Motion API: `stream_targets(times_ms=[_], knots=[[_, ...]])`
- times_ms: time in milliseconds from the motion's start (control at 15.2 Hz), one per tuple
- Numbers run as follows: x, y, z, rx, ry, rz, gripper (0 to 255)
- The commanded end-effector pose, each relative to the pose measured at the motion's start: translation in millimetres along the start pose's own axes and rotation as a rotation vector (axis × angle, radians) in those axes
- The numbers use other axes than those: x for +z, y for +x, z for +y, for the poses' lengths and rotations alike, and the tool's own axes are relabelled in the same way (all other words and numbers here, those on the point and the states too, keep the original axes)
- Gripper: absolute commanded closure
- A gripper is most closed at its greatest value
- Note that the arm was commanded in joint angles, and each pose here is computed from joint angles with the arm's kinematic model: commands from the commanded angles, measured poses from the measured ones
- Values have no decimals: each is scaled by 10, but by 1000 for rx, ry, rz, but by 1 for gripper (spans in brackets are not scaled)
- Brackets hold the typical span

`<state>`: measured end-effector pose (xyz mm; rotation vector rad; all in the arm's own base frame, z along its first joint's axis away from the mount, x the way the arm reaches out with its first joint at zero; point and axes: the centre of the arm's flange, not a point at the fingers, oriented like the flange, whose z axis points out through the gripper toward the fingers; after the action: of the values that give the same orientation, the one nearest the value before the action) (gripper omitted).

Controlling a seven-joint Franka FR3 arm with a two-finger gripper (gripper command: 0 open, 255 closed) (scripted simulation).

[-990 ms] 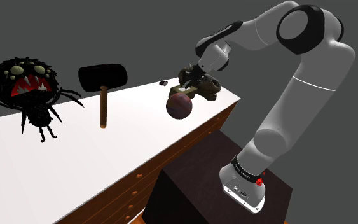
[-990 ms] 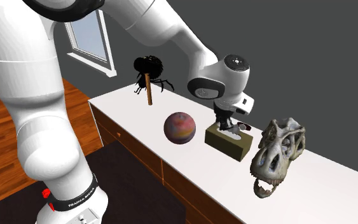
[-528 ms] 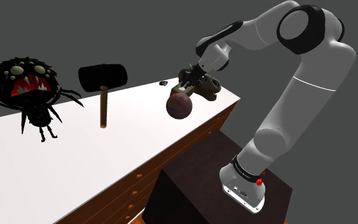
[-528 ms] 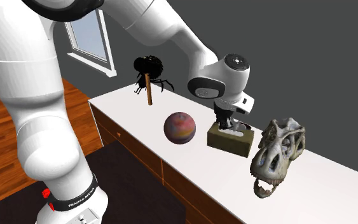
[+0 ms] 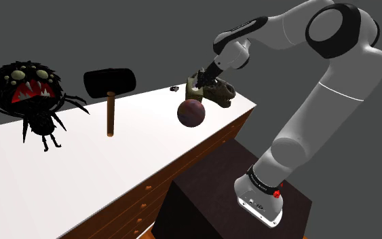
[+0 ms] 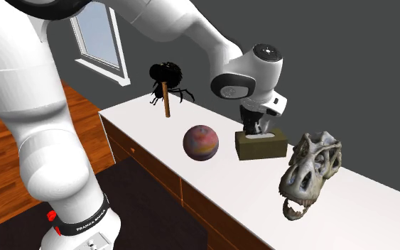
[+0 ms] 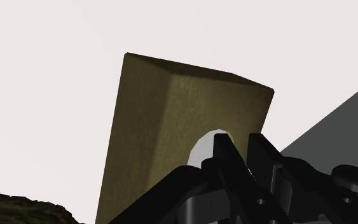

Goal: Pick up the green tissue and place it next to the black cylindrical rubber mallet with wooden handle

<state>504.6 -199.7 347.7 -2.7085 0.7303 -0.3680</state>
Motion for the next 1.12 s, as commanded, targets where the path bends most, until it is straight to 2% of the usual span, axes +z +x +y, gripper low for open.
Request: stream_targets(times_ms=[0, 1056], knots=[[-99, 12, -32, 0, 0, 0, 255], [-875, 150, -336, 0, 0, 0, 255]])
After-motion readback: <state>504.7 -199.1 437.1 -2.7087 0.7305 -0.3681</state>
